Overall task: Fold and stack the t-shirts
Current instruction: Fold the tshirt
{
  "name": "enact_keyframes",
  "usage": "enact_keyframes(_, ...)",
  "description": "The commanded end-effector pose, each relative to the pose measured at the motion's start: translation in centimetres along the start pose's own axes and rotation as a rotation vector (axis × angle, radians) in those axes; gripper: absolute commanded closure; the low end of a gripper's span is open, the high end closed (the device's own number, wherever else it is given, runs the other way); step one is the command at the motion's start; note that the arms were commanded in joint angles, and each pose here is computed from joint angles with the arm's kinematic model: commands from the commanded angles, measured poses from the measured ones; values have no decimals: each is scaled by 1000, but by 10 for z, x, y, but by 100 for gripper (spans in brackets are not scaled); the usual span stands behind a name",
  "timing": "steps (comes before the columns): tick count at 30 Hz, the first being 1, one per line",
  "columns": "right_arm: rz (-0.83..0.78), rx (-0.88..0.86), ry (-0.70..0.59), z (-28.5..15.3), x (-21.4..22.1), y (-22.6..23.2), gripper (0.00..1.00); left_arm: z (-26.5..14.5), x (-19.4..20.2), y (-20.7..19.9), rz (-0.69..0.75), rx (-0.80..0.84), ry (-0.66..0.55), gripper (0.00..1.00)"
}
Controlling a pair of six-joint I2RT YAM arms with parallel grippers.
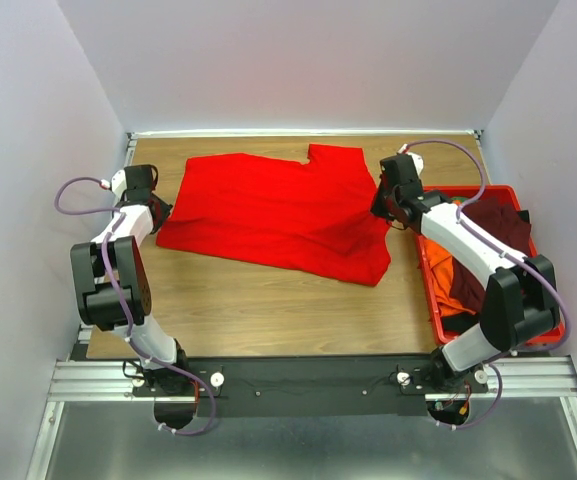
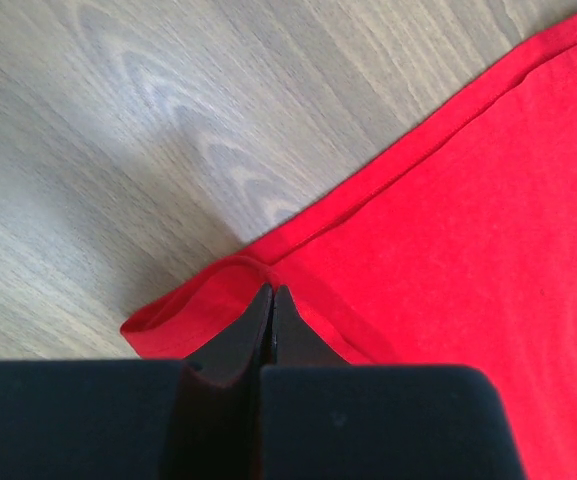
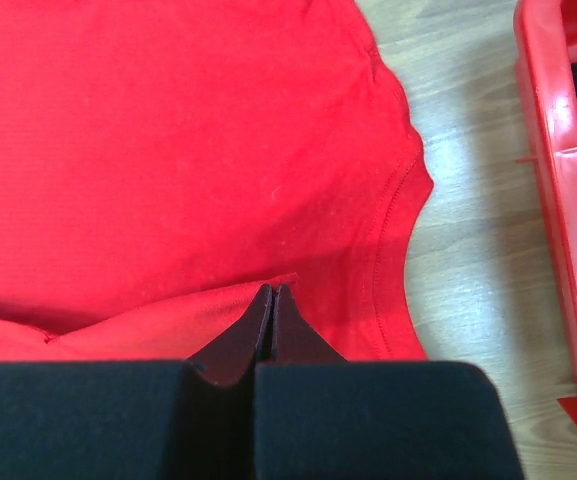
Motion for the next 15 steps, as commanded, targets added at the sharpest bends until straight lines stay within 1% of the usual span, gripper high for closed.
enact_keyframes(1,9,-23,-18,1,-3,0,100,7,-4,-6,22,1,-10,98)
enact_keyframes(4,6,-36,-9,8,-3,3,100,10,-3,-4,21,-9,-8,98)
enact_keyframes(15,2,-111,-7,26,-26,29,100,16,0,-3,20,-19,-6,98)
Point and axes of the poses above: each gripper's point midway between its finger pads, its own z axis out along the fingers, its own y axis along the line the jaws close on, x = y × z, the point moved 5 cm from there along -z, back along the fingers, and after that the axes turned 8 degrees about -z, right-handed, at the moved point
